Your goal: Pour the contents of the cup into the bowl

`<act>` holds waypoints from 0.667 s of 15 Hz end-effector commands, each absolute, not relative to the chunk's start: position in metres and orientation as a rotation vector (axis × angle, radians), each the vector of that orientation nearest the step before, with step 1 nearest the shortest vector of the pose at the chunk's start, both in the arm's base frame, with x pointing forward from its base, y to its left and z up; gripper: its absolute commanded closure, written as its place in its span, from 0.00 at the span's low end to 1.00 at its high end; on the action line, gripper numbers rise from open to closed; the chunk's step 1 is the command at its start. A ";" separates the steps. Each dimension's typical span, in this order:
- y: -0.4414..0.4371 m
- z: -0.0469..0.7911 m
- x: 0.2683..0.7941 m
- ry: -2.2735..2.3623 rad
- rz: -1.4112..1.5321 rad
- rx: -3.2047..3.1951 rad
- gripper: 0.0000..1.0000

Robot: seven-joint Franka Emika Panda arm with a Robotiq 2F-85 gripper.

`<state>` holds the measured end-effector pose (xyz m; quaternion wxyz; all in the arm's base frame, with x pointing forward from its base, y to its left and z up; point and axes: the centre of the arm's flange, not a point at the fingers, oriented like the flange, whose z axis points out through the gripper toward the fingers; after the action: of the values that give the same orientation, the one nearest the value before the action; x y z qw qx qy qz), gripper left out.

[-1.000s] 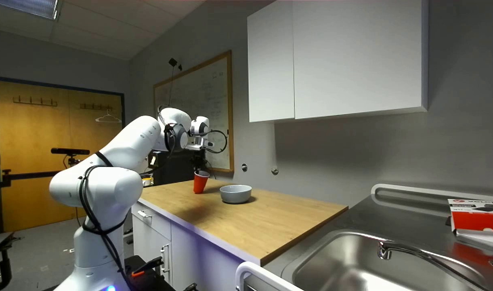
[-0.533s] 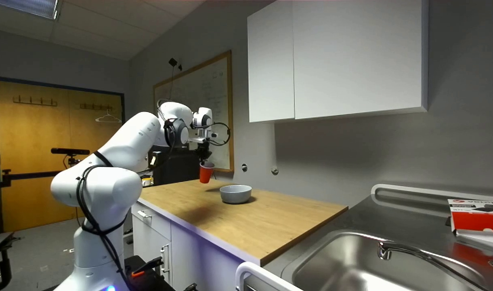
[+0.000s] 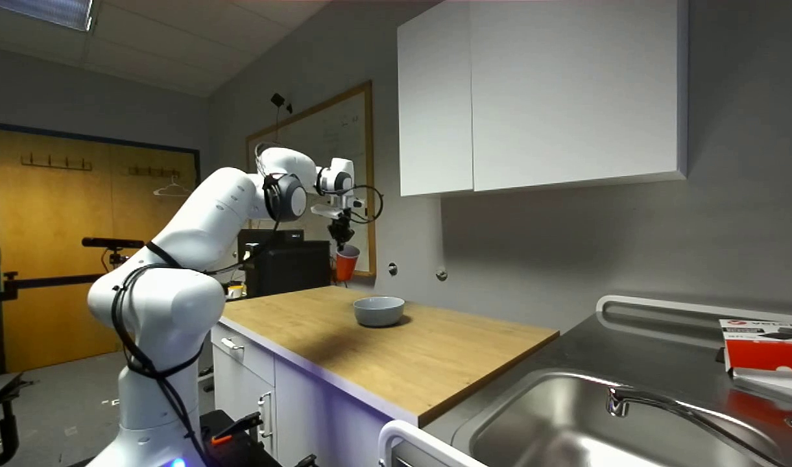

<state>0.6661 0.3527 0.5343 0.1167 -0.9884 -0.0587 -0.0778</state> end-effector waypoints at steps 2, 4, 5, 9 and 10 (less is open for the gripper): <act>0.275 0.523 0.632 -0.097 -0.235 -2.802 0.98; 0.248 0.515 0.632 -0.072 -0.233 -2.749 0.98; 0.237 0.511 0.632 -0.071 -0.235 -2.723 0.98; 0.202 0.495 0.624 -0.054 -0.257 -2.632 0.98; 0.195 0.490 0.618 -0.036 -0.281 -2.608 0.98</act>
<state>0.6766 0.2238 0.5048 0.2262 -0.9701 -0.0134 -0.0875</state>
